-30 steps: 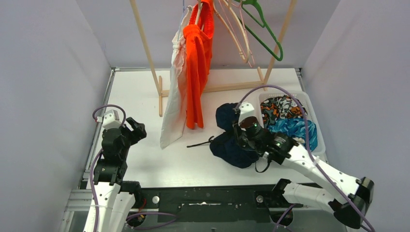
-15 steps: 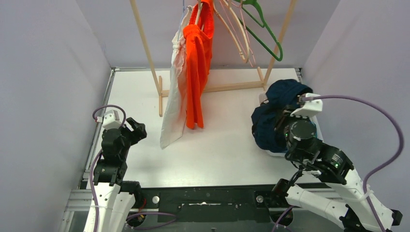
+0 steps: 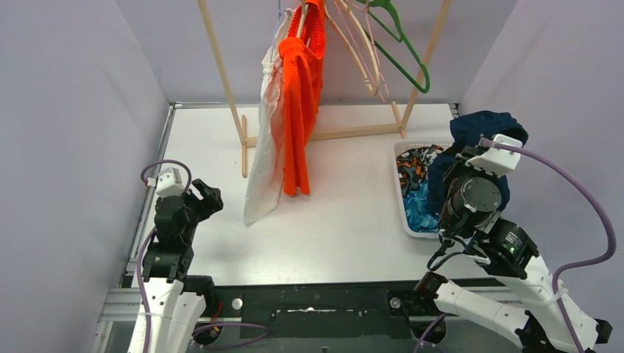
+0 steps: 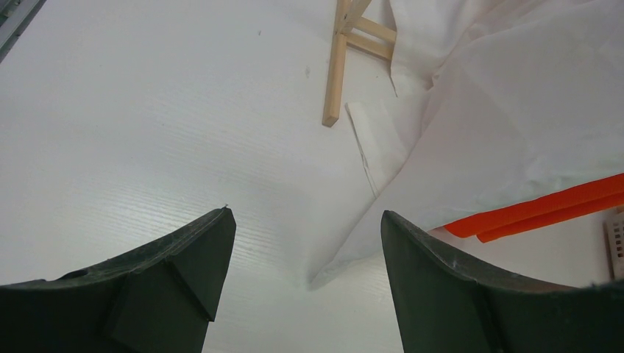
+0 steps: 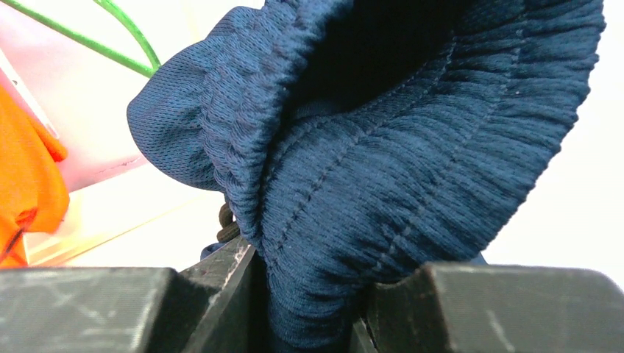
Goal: Remove the shorts from the hanger
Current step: Place the shorts in the basket.
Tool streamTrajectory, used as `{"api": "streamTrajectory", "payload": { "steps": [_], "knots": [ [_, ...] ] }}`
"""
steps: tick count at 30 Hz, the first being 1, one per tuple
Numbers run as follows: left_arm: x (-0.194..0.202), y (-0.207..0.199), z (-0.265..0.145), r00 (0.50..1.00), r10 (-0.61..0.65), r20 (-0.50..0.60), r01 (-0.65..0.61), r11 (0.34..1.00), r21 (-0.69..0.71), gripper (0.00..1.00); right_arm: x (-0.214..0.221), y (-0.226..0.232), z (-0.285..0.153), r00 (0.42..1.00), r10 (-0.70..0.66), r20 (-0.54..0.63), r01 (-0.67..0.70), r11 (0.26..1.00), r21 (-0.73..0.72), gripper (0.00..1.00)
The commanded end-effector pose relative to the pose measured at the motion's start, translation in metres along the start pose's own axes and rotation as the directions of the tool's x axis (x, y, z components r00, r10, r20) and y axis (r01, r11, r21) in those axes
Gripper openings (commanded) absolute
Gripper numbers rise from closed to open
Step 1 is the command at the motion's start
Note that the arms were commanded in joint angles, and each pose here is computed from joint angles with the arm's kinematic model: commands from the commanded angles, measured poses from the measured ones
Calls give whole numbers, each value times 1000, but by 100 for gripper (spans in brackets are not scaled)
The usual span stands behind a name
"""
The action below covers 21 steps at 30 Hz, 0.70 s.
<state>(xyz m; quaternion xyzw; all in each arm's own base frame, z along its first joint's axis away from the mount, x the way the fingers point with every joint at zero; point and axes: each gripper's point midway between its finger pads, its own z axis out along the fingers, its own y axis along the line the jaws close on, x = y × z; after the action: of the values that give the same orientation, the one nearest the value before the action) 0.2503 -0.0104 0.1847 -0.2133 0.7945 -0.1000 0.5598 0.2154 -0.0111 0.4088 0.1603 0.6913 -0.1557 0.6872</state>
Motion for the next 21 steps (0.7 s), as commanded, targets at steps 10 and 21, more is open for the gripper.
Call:
{"api": "streamTrajectory", "payload": {
  "steps": [10, 21],
  "knots": [
    [-20, -11, -2, 997, -2, 74, -2, 999, 49, 72, 59, 11, 104, 977, 75, -200, -74, 997, 12, 0],
    [-20, -10, -2, 997, -3, 74, 0, 999, 40, 72, 14, 6, 167, 945, 200, -260, -222, 973, -61, 0]
  ]
}}
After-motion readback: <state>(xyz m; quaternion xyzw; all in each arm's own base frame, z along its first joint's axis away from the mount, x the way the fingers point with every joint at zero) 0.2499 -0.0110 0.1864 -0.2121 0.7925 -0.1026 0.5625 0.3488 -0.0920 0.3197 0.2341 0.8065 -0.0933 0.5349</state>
